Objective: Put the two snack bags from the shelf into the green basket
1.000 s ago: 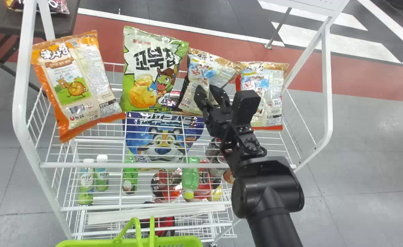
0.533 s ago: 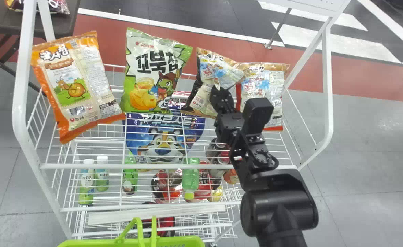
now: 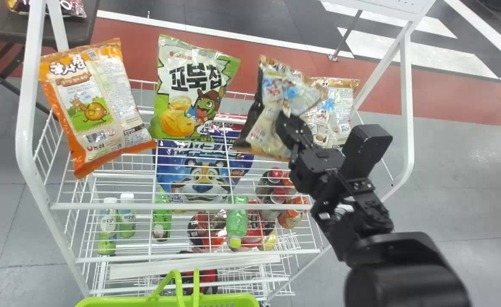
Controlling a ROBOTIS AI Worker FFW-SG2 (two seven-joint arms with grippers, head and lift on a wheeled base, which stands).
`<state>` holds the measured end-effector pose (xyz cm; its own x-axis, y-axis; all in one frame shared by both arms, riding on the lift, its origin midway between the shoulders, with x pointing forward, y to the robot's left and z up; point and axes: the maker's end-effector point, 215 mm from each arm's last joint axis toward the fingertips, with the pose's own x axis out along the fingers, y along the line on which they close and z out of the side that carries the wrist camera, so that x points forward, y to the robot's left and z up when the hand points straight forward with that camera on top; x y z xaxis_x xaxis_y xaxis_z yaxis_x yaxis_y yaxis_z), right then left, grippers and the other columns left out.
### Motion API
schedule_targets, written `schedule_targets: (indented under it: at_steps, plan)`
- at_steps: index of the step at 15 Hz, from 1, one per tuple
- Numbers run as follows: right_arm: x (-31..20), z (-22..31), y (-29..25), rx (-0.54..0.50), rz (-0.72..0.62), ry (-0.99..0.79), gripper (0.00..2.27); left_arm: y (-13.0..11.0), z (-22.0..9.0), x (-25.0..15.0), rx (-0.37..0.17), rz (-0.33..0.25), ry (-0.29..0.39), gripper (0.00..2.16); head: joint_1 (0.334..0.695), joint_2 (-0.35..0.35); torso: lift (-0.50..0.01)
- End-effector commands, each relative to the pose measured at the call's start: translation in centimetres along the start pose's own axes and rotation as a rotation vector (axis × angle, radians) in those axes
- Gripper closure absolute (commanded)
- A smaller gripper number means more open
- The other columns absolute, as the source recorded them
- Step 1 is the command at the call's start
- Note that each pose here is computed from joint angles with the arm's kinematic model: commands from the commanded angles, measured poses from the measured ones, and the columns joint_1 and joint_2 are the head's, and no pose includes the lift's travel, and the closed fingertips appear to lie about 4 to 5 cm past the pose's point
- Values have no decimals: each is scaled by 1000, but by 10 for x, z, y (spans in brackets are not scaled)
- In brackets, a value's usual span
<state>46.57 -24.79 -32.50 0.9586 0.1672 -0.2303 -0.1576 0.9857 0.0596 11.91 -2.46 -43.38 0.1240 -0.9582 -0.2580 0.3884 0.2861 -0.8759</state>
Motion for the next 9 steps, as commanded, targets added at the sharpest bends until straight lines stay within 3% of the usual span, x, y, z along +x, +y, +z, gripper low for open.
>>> schedule_targets:
  at_steps: [1,7,9]
  plan:
    - [-43,-28,11,23,28,171,2250,0,1,2,2,-1,0,1892,695,-350,-10]
    - [-164,-135,37,148,57,705,2250,-2,-1,7,2,-5,8,1892,695,-350,-10]
    - [-188,-151,50,181,91,790,2250,-2,-2,8,3,-2,11,1892,695,-350,-10]
